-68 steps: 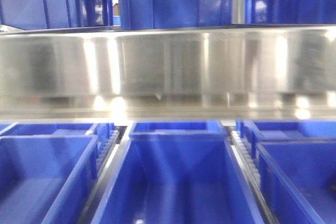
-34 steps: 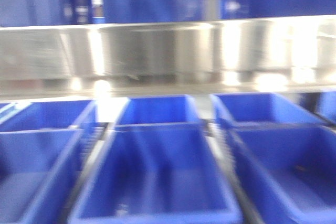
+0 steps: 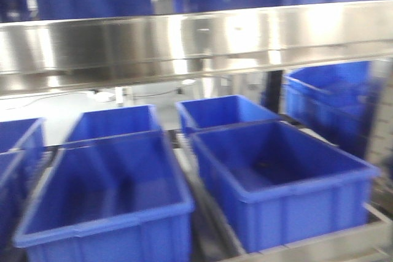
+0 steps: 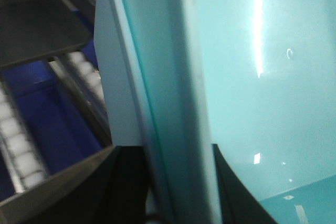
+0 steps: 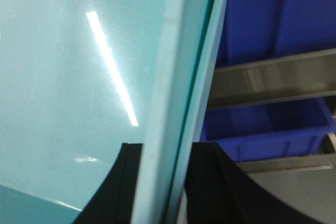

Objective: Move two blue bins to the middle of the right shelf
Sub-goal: 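Back the base away from the shelf and turn, still gripping the bin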

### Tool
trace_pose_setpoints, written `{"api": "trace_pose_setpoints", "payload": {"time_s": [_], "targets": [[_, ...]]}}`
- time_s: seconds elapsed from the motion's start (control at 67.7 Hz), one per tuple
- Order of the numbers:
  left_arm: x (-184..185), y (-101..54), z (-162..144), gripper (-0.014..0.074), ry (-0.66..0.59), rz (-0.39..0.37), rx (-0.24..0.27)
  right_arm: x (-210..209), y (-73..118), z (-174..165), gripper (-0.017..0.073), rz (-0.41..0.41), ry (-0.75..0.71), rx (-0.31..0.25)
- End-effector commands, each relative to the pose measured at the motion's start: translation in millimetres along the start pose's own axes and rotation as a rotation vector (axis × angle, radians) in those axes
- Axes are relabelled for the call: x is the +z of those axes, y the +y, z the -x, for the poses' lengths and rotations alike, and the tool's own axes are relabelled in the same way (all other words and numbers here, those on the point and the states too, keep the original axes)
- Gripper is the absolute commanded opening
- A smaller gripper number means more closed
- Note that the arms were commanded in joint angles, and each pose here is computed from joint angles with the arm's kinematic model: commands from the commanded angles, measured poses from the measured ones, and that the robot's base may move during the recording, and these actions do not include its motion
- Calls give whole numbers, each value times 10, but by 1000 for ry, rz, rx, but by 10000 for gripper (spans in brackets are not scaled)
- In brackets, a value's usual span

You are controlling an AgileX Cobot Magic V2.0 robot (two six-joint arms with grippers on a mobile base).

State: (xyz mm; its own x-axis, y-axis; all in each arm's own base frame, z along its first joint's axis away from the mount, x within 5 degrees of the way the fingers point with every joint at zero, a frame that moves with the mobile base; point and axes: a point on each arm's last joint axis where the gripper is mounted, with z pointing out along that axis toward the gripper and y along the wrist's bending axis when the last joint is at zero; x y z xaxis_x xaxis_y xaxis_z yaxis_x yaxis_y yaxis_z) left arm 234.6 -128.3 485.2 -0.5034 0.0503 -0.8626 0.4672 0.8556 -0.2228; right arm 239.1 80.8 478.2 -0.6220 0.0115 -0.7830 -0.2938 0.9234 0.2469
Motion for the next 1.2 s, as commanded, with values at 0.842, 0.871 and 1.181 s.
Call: {"api": "trace_pose_setpoints", "payload": {"time_s": [0.842,0.871,1.181], "targets": [[-186,-86,129,-111,-130,-57,-21,-54,-41,82,-154,-41,-81,-31],[-186,-86,129,-111,-130,-57,-21,-54,-41,82,-154,-41,-81,-31],[-186,-86,129,-111,-130,-57,-21,-54,-41,82,-154,-41,-81,-31]]}}
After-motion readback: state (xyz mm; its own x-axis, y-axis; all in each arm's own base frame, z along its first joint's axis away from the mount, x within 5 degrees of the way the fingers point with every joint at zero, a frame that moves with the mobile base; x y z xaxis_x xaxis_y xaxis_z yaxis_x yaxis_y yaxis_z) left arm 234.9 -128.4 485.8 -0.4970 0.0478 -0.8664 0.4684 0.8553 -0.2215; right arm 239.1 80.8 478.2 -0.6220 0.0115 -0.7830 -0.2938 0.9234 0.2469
